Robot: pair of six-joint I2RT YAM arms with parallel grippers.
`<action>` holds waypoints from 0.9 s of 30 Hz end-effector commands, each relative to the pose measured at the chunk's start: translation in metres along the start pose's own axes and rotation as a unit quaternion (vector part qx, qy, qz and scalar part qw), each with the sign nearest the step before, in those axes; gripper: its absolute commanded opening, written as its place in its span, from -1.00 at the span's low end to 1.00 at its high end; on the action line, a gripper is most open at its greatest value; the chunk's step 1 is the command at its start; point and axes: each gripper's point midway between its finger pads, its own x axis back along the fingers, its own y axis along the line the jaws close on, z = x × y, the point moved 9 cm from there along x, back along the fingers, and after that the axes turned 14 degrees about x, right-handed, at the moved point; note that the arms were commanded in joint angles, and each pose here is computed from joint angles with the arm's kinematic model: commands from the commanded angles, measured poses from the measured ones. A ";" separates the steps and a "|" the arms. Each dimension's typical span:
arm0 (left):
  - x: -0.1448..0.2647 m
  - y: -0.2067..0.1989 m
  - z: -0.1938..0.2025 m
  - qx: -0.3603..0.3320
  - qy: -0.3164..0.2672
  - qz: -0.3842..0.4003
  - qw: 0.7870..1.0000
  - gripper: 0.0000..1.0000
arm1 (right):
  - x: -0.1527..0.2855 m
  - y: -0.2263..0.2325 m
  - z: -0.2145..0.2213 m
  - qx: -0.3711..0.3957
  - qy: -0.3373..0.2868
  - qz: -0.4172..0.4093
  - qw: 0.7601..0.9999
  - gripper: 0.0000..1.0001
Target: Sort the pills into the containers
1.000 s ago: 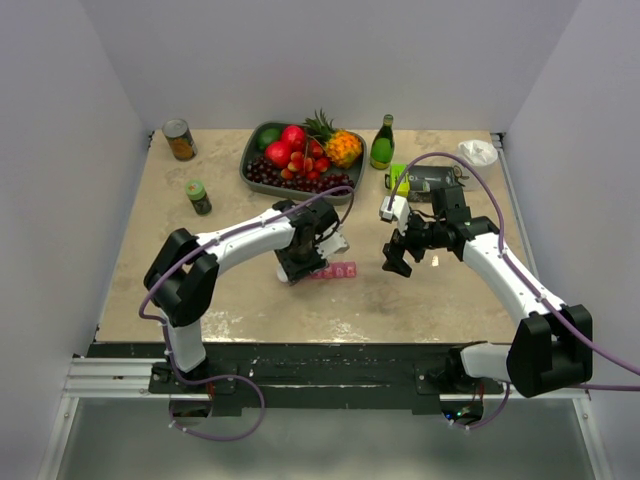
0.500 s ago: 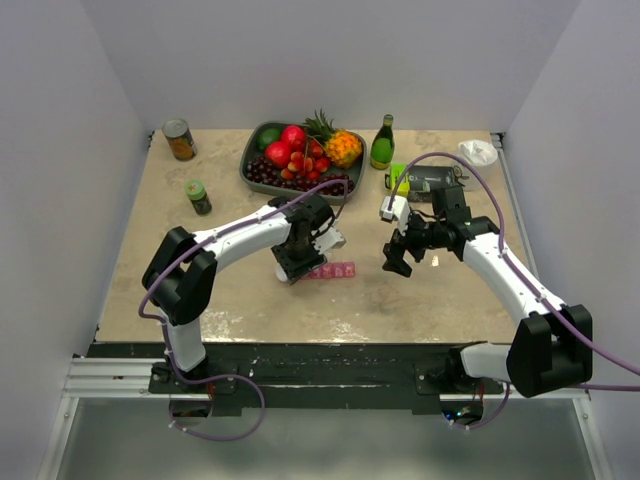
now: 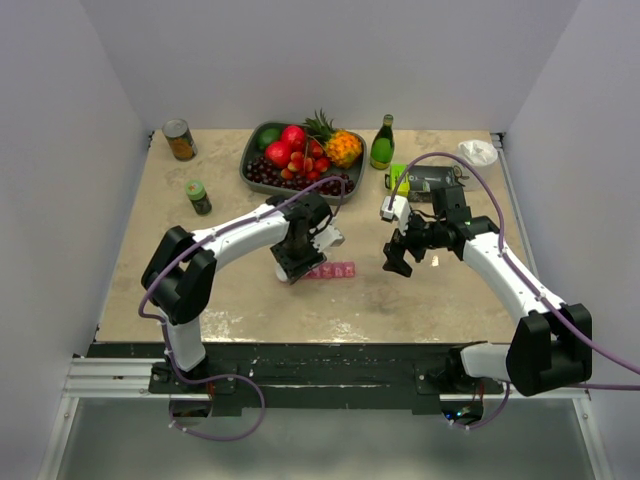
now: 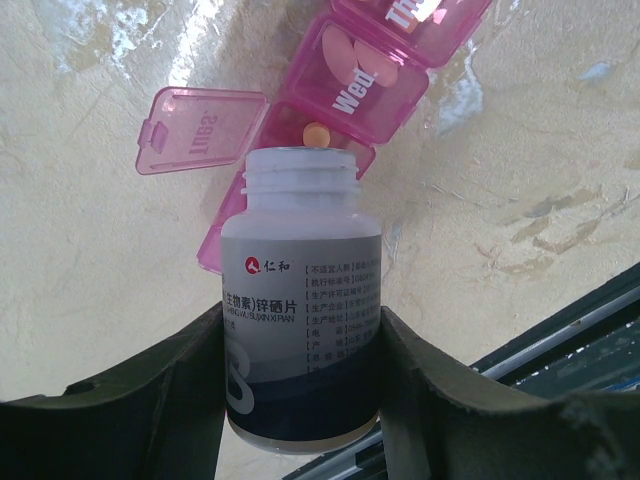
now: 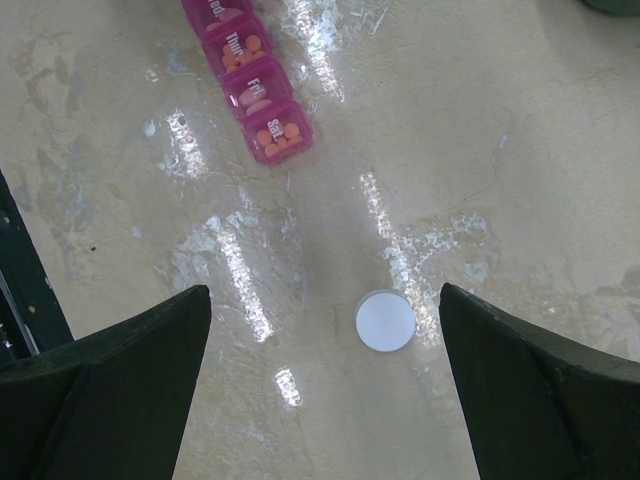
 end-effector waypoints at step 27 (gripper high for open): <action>-0.001 0.006 0.002 0.039 -0.011 0.024 0.999 -1.00 | -0.001 0.000 0.001 0.005 -0.005 -0.003 1.000 0.98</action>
